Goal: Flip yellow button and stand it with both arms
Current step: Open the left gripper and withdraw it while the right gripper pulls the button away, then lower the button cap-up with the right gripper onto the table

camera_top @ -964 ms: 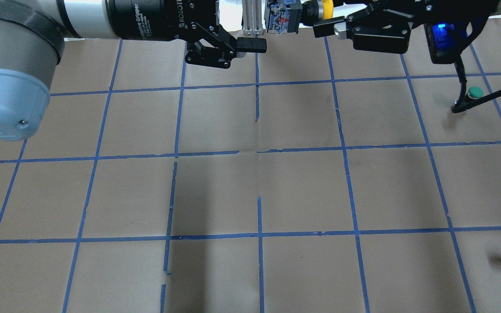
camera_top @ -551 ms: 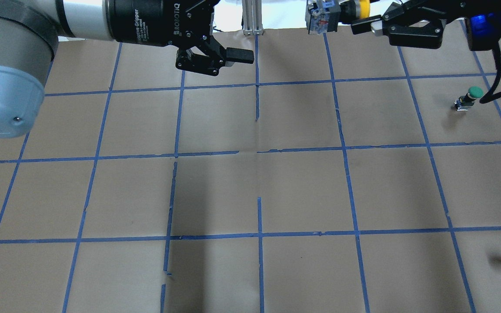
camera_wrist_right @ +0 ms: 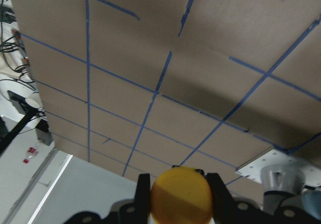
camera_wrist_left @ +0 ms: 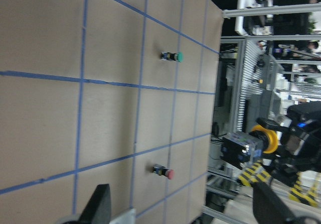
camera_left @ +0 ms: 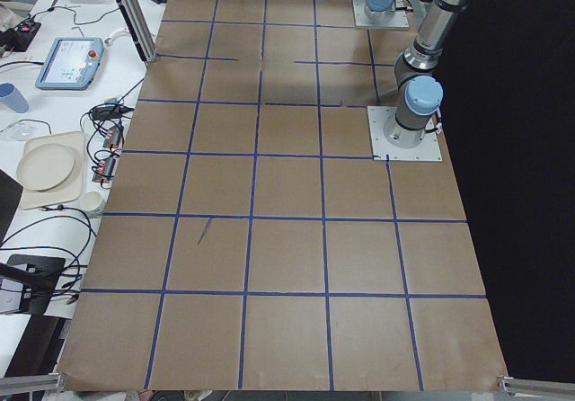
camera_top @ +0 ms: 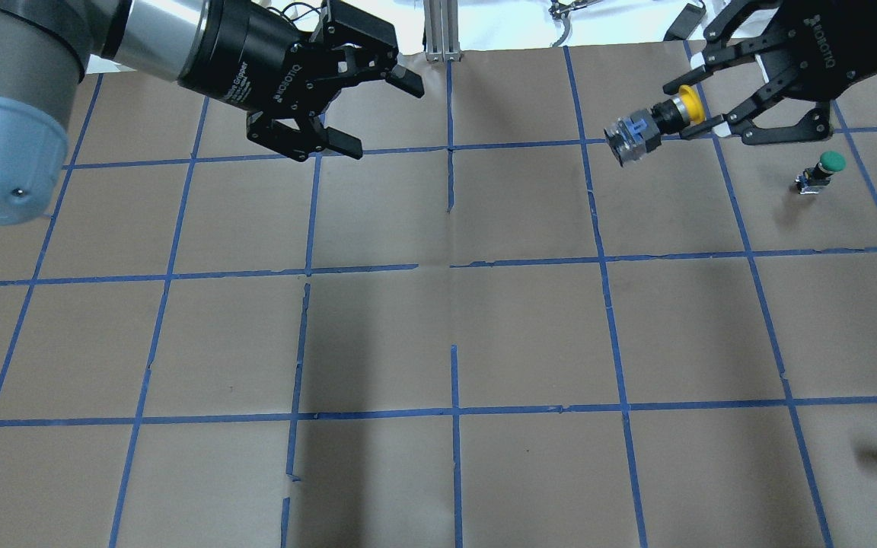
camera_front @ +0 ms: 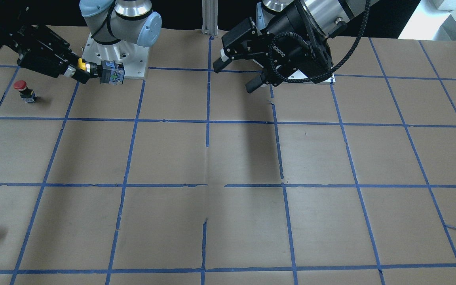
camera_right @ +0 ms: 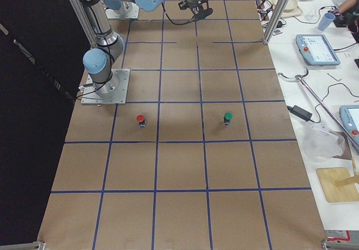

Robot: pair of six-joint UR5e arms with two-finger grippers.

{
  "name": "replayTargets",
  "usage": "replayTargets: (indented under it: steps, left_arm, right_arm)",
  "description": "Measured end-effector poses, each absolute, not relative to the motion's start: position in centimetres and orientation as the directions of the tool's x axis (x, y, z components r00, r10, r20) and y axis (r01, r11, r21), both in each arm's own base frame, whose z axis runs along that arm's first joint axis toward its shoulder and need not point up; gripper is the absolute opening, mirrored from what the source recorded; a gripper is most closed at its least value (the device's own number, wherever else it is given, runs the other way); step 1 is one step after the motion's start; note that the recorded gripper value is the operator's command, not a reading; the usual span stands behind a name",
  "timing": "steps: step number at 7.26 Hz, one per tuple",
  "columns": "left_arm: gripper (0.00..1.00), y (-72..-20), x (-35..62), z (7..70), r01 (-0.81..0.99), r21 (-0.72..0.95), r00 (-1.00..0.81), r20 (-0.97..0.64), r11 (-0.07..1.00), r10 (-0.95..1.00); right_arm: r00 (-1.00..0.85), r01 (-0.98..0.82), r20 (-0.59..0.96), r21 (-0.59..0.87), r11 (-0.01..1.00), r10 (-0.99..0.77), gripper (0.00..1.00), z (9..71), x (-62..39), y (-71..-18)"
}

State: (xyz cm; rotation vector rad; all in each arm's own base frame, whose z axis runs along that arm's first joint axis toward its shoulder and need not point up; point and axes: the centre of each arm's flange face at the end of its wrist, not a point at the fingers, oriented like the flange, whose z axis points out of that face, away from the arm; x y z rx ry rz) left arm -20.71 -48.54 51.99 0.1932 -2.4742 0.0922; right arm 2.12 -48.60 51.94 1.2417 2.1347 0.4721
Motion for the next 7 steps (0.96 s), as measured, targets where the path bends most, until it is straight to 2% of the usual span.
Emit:
replayTargets:
  steps: [2, 4, 5, 7]
  left_arm:
    - [1.00, -47.9, -18.8, 51.5, -0.135, -0.084, -0.954, 0.281, 0.987, -0.106]
    - [1.00, -47.4, -16.6, 52.5, -0.037, -0.084, -0.999, 0.021, 0.996, -0.036]
    - [1.00, -47.2, -16.1, 53.2, 0.033, -0.070, -0.999, -0.034, 0.997, 0.031]
    - [1.00, -47.9, -15.3, 54.2, 0.107, -0.066, -0.994, -0.046, 0.992, 0.104]
  right_arm:
    - [-0.642, 0.575, -0.295, 0.425, 0.699, 0.707, 0.08, 49.4, -2.6, -48.4]
    - [-0.860, 0.377, -0.235, 0.303, 0.875, 0.452, 0.08, 47.3, -7.4, -48.6]
    - [-0.931, 0.270, -0.183, 0.236, 0.933, 0.316, 0.08, 46.5, -9.2, -49.2]
    - [-0.992, 0.052, -0.106, 0.121, 0.991, 0.065, 0.07, 45.1, -11.1, -49.9]
